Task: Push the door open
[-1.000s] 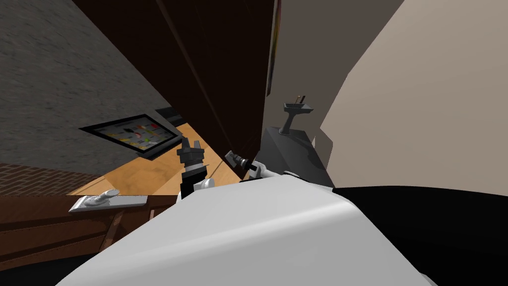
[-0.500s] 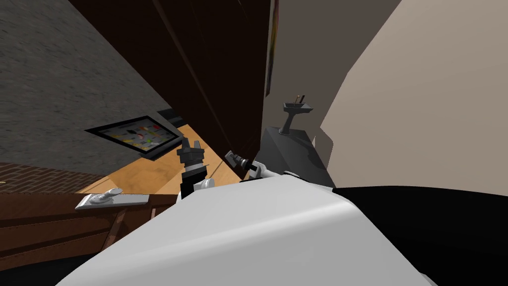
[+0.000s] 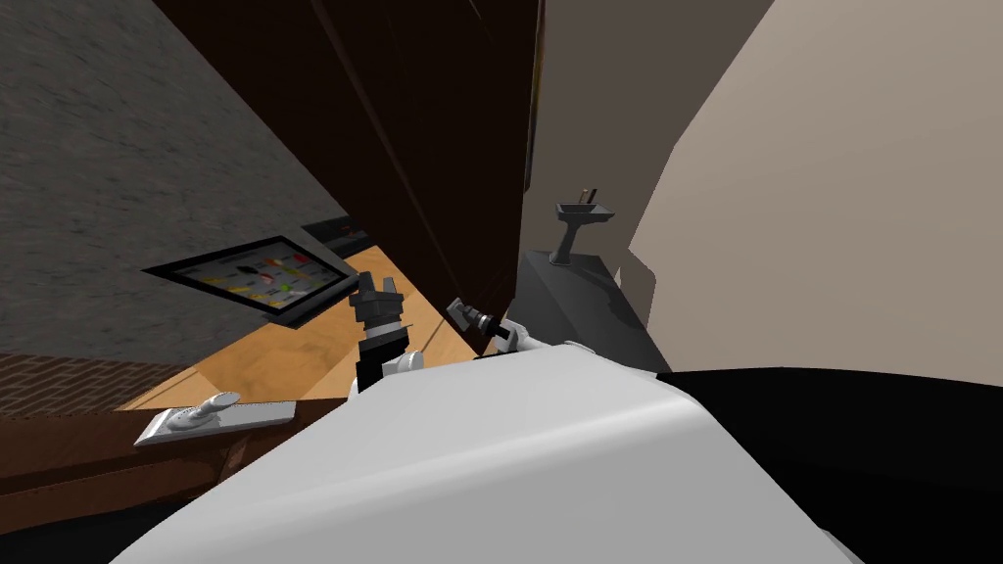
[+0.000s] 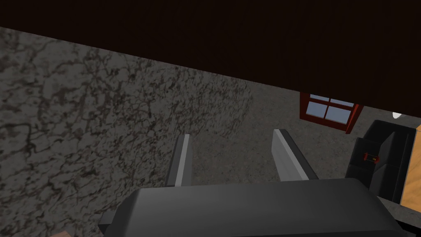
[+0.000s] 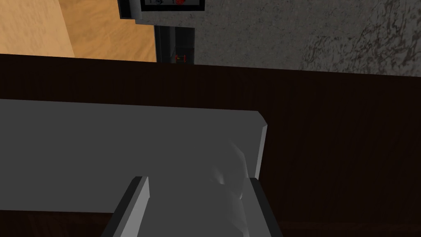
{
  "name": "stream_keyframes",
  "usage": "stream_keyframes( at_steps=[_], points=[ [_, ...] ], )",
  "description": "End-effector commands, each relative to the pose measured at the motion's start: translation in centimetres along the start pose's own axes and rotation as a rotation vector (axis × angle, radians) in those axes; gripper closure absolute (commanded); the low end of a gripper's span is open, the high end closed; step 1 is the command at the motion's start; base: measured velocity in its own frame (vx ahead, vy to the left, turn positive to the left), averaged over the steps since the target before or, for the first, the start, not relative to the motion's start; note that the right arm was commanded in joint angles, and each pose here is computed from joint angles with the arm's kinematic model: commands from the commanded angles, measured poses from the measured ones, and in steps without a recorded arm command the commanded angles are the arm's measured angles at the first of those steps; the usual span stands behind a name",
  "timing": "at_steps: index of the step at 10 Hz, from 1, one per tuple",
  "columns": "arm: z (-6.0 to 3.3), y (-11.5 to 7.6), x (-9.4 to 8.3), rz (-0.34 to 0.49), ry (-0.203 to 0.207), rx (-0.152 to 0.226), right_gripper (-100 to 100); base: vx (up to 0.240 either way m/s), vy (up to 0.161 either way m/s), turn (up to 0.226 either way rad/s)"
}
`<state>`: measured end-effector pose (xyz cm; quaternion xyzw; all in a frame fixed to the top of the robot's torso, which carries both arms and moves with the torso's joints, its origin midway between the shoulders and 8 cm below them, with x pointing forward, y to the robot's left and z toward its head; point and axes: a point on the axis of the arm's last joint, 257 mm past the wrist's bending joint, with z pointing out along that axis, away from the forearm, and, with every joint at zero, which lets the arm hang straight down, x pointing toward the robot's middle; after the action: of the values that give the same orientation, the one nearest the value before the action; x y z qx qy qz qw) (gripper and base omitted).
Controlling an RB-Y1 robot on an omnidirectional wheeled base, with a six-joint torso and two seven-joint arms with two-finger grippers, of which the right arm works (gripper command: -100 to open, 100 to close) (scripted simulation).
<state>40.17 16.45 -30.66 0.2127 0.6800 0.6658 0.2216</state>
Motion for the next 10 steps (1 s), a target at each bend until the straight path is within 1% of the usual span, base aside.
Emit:
stream_keyframes(
  at_steps=[1, 3, 8, 10],
  points=[
    [-0.25, -0.1, -0.2, -0.004, -0.006, 0.003, 100, 0.086, 0.170, -0.089],
    [-0.84, -0.4, -0.3, -0.006, -0.019, 0.007, 100, 0.097, 0.179, -0.115],
    [-2.27, -0.7, -0.5, -0.006, -0.058, 0.012, 100, 0.111, 0.227, -0.146],
    [-2.62, -0.7, -0.5, -0.005, -0.071, 0.012, 100, 0.105, 0.212, -0.130]
  ],
)
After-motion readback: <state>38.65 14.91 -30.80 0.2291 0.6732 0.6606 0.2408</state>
